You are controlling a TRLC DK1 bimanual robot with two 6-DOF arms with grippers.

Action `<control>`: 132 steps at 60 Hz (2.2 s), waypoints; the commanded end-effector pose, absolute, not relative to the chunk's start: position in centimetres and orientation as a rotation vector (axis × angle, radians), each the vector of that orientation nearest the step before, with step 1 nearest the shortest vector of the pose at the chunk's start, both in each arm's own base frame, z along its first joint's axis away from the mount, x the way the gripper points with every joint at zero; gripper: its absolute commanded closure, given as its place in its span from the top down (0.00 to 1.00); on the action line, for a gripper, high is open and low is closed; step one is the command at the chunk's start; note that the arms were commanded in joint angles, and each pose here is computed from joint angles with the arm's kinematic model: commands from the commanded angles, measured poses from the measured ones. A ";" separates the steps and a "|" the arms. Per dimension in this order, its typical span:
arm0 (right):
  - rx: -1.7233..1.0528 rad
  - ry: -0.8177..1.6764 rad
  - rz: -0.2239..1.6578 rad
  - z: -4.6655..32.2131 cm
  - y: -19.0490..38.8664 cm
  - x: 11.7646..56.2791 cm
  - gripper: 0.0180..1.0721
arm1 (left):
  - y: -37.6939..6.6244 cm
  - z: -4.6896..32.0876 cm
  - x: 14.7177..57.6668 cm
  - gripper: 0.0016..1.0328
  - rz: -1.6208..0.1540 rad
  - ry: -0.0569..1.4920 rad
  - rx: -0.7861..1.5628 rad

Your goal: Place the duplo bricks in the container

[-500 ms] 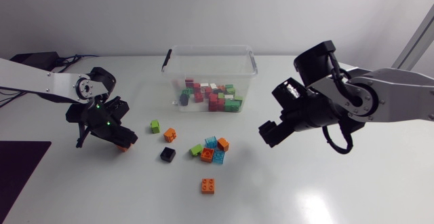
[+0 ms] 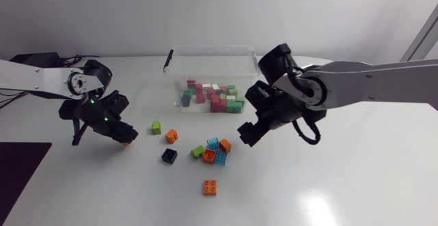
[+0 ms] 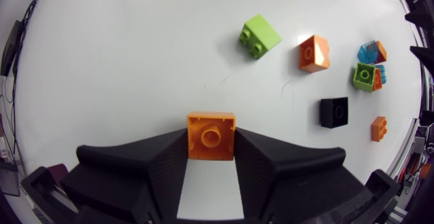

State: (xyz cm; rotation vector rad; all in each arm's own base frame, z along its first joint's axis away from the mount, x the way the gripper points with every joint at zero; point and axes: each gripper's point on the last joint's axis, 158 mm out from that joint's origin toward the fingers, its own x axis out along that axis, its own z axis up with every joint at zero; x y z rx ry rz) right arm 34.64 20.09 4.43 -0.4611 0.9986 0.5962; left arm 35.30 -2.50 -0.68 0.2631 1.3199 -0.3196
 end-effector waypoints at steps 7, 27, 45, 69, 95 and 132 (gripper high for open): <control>-0.492 1.074 0.625 1.5 22.6 34.4 0.86 | -4.1 5.2 36.8 0.30 -0.366 1.163 0.257; -0.510 1.135 0.639 -1.3 24.9 34.3 0.81 | -6.8 11.2 37.8 0.30 -0.409 1.007 0.222; -0.520 1.169 0.640 -3.4 26.2 34.7 0.63 | -9.7 16.9 39.1 0.30 -0.452 0.856 0.200; -0.513 1.201 0.664 -4.7 27.0 34.2 0.26 | -13.5 19.9 42.9 0.30 -0.488 0.719 0.145; -0.459 1.037 0.635 4.8 24.6 36.0 0.26 | -20.9 19.4 49.8 0.32 -0.557 0.644 0.113; -0.354 0.686 0.558 18.0 23.3 42.9 0.27 | -17.6 22.6 56.5 0.95 -0.390 0.463 0.070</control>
